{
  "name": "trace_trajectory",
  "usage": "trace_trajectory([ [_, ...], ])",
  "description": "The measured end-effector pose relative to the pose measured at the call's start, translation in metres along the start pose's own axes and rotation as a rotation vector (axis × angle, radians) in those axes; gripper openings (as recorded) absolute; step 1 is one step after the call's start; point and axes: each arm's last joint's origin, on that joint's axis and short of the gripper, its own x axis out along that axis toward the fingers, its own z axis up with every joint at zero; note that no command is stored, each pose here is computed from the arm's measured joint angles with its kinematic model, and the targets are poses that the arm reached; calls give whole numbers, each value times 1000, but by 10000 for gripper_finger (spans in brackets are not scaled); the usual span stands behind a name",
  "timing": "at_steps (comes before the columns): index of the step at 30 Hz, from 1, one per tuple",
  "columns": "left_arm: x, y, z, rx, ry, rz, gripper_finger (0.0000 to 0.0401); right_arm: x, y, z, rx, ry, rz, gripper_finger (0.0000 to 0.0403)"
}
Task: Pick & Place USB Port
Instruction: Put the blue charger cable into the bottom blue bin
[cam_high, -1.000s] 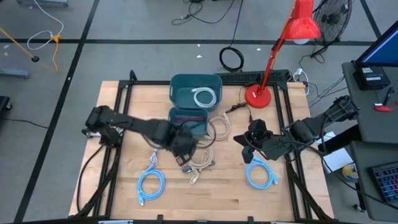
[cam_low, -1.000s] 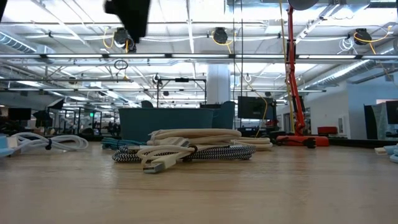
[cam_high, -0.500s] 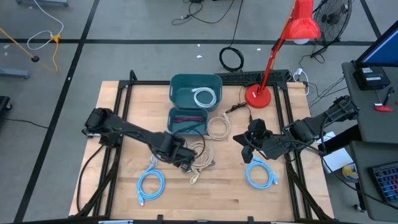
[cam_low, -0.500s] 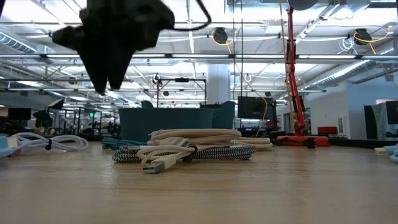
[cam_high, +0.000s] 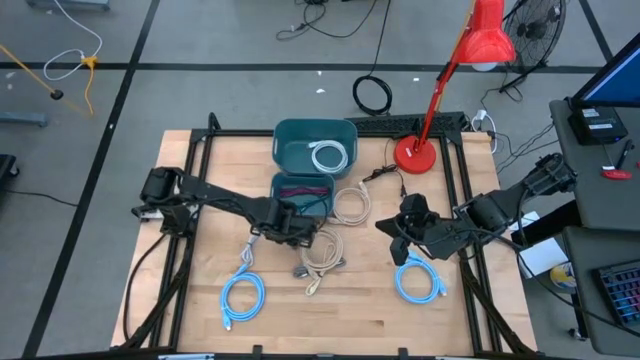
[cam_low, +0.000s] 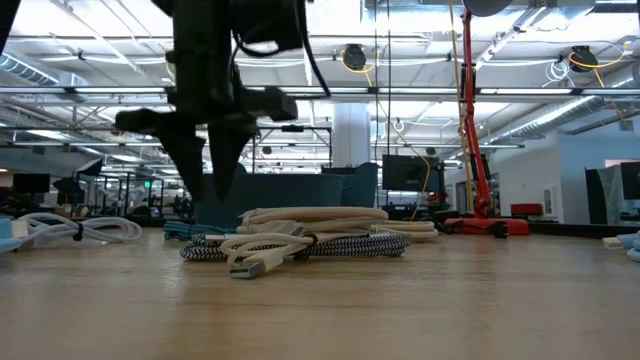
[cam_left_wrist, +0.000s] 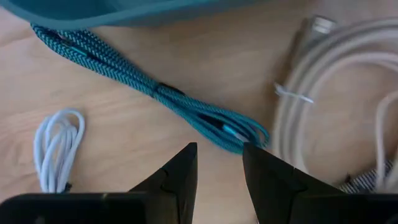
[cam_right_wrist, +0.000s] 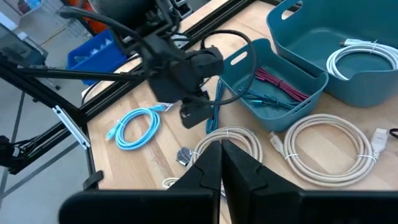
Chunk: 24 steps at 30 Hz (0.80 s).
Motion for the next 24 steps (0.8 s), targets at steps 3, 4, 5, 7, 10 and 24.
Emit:
trace_trajectory([
  [3, 11, 7, 2, -26, 3, 20, 131, -2, 2, -2, -6, 3, 8, 0],
  [4, 13, 9, 3, -31, 0, 31, 131, -2, 2, -2, -8, 5, 11, 0],
  [5, 15, 11, 4, -34, -1, 41, 131, -2, 2, -3, -10, 6, 13, 0],
  [7, 18, 14, 5, -41, 4, 52, 131, -3, 2, -3, -12, 6, 14, 0],
  [10, 19, 15, 6, -42, -18, 61, 131, -3, 3, -3, -14, 5, 14, 0],
  [24, 22, 9, 13, -134, -78, -26, 131, -3, 3, -3, -22, 3, 13, 0],
])
